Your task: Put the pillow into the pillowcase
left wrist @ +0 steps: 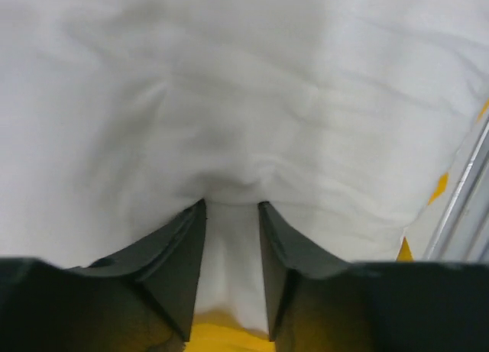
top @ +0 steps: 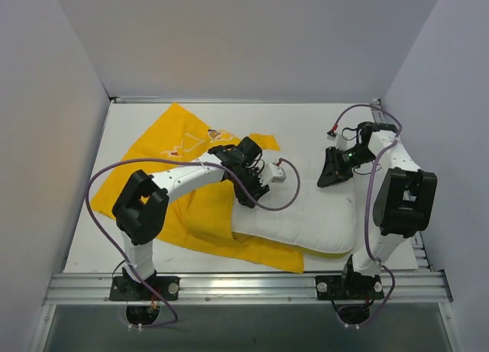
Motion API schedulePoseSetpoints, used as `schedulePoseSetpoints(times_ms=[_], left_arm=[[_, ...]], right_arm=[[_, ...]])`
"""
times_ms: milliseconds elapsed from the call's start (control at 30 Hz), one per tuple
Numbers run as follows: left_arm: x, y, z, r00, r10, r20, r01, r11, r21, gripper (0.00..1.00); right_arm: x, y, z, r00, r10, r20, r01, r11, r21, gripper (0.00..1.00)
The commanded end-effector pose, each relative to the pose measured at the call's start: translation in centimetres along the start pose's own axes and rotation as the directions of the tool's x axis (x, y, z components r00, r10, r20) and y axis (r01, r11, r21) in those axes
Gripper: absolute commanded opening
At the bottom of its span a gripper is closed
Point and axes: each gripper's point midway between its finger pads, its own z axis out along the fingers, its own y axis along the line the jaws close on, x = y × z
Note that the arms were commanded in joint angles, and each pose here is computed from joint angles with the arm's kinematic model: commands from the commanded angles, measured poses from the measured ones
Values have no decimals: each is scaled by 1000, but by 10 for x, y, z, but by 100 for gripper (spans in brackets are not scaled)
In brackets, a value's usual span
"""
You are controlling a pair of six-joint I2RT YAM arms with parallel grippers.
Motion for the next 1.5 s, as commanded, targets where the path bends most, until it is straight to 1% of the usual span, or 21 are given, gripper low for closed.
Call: schedulePoseSetpoints(times_ms=[0,67,100,133,200,233,300,333,367,400,467,500,600,733,833,1033,1200,1267,1367,1433,1467], left_arm=[[-47,39,-59,966,-180,188,204,972,-120,46],[-57,65,-82,944,-230,238,284,932,-227,49],[-60,77,-95,923,-274,270,344,901,-265,51],[-67,87,-109,914,-273,300,365,878,-311,52],[-70,92,-122,892,-301,336,414,843,-343,54],[-64,99,-127,887,-317,337,439,804,-400,55],[-56,105,-131,865,-360,350,492,745,-451,56],[-50,109,-130,861,-373,345,504,717,-482,57],[-40,118,-130,861,-388,330,509,674,-535,56],[-36,123,-130,861,-394,323,509,654,-559,54],[-27,137,-127,865,-404,299,497,606,-621,53],[-23,141,-125,870,-407,278,484,597,-639,52],[-17,150,-116,877,-417,240,460,582,-671,52],[-19,153,-105,879,-419,230,458,600,-656,52],[-22,153,-97,881,-414,227,456,619,-639,52],[-36,149,-92,869,-419,263,489,650,-582,53],[-36,150,-83,867,-428,256,492,651,-578,55],[-33,153,-77,868,-437,233,484,643,-594,56],[-21,156,-74,867,-461,192,470,622,-626,54],[-15,160,-75,865,-467,183,463,603,-650,51],[-14,161,-74,865,-468,179,460,600,-654,50]], right_arm=[[9,72,-27,999,-16,30,22,978,-205,24],[-1,88,-38,995,-28,91,49,970,-236,36],[-12,90,-41,990,-35,136,66,970,-235,46],[-20,96,-46,987,7,161,33,970,-242,47],[-38,103,-51,970,-16,242,74,969,-234,48],[-43,110,-53,965,11,260,54,969,-241,48],[-54,119,-44,958,-23,286,91,970,-226,47],[-56,121,-38,959,-16,282,81,972,-221,45],[-55,123,-25,967,22,253,37,973,-227,44],[-62,133,-11,965,-9,261,72,970,-230,40],[-67,132,11,969,65,238,-7,972,-235,37],[-69,134,26,968,53,244,8,970,-243,36],[-76,127,55,969,115,220,-59,968,-245,34],[-74,112,87,970,171,173,-131,966,-224,33],[-68,101,100,971,194,143,-163,965,-204,31],[-58,91,112,972,205,119,-182,967,-180,30],[-54,87,118,971,215,107,-196,967,-165,29],[-53,85,120,970,218,105,-200,967,-158,28],[-51,81,123,969,228,100,-213,966,-146,24],[-49,79,126,968,233,91,-219,966,-140,17],[-47,77,127,967,237,89,-224,965,-136,15]])
